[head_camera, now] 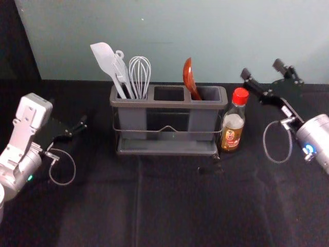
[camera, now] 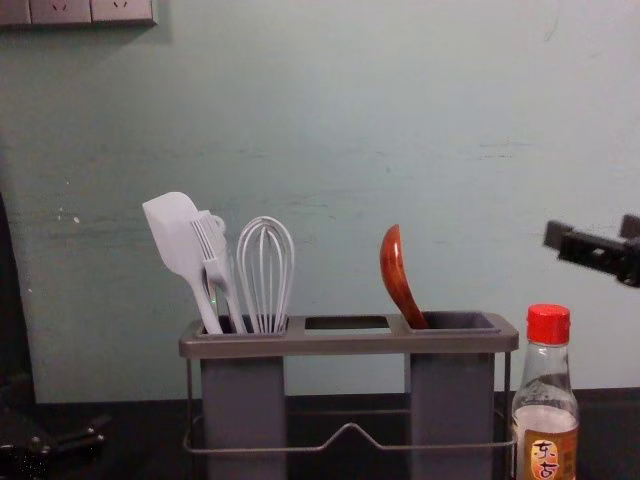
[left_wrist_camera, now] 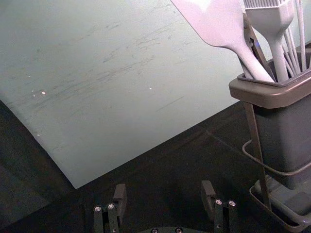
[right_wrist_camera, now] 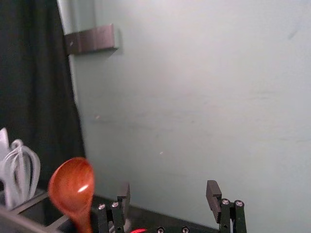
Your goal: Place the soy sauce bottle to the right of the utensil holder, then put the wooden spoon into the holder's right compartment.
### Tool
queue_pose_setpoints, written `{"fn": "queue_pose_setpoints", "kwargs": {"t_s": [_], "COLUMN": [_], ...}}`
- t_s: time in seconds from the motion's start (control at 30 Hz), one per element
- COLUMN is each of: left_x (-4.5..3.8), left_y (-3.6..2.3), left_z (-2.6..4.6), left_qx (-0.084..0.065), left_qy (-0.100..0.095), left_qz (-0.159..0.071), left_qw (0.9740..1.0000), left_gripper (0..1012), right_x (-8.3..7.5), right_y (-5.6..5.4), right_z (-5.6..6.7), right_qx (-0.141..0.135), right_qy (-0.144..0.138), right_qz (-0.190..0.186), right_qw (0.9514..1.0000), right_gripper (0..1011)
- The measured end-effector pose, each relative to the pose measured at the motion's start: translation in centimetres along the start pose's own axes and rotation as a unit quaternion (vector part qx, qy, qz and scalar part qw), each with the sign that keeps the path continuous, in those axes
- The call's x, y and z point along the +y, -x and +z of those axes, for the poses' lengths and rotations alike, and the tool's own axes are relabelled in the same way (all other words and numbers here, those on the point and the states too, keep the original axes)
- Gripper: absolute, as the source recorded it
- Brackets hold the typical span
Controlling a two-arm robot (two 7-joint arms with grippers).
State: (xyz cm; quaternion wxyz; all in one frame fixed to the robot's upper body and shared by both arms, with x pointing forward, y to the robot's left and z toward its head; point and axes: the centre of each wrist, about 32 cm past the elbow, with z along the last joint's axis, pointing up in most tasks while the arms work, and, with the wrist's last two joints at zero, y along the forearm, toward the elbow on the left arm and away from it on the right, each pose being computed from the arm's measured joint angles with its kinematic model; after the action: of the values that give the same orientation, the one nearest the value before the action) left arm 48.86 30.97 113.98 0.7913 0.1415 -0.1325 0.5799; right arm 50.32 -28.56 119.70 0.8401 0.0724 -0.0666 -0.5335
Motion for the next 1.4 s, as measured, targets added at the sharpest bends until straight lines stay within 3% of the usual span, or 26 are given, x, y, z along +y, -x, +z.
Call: {"fn": "queue_pose_setpoints", "kwargs": {"t_s": [0.17,0.23,0.37,0.43,0.5,0.63,0.67,0.77,0.9,1.13,1.4], "left_x": [0.00,0.00,0.00,0.00,0.00,0.00,0.00,0.00,0.00,0.00,0.00], "left_y": [0.00,0.00,0.00,0.00,0.00,0.00,0.00,0.00,0.00,0.00,0.00], "left_z": [0.00,0.00,0.00,0.00,0.00,0.00,0.00,0.00,0.00,0.00,0.00], "left_qx": [0.000,0.000,0.000,0.000,0.000,0.000,0.000,0.000,0.000,0.000,0.000], "left_qy": [0.000,0.000,0.000,0.000,0.000,0.000,0.000,0.000,0.000,0.000,0.000], "left_qz": [0.000,0.000,0.000,0.000,0.000,0.000,0.000,0.000,0.000,0.000,0.000], "left_qw": [1.0000,1.0000,1.0000,1.0000,1.0000,1.0000,1.0000,1.0000,1.0000,1.0000,1.0000], "left_gripper": [1005,1005,1005,1005,1005,1005,1005,1005,1005,1005,1005], "right_x": [-0.6,-1.0,-1.5,-1.7,-2.0,-2.2,-2.3,-2.3,-2.2,-2.3,-2.3], "right_y": [-0.5,-1.0,-1.7,-1.9,-2.1,-2.2,-2.3,-2.2,-2.1,-1.9,-1.9], "right_z": [0.1,-0.1,-0.9,-1.3,-1.7,-2.4,-2.8,-3.3,-3.9,-4.6,-4.6], "right_qx": [-0.010,-0.029,-0.064,-0.080,-0.101,-0.134,-0.148,-0.177,-0.197,-0.207,-0.207], "right_qy": [-0.025,-0.038,-0.032,-0.015,0.021,0.079,0.104,0.137,0.154,0.143,0.145], "right_qz": [-0.030,-0.066,-0.114,-0.132,-0.149,-0.152,-0.148,-0.140,-0.132,-0.127,-0.128], "right_qw": [0.9992,0.9967,0.9909,0.9880,0.9835,0.9760,0.9722,0.9645,0.9594,0.9595,0.9590], "right_gripper": [1004,1004,1004,1004,1004,1004,1004,1004,1004,1004,1004]}}
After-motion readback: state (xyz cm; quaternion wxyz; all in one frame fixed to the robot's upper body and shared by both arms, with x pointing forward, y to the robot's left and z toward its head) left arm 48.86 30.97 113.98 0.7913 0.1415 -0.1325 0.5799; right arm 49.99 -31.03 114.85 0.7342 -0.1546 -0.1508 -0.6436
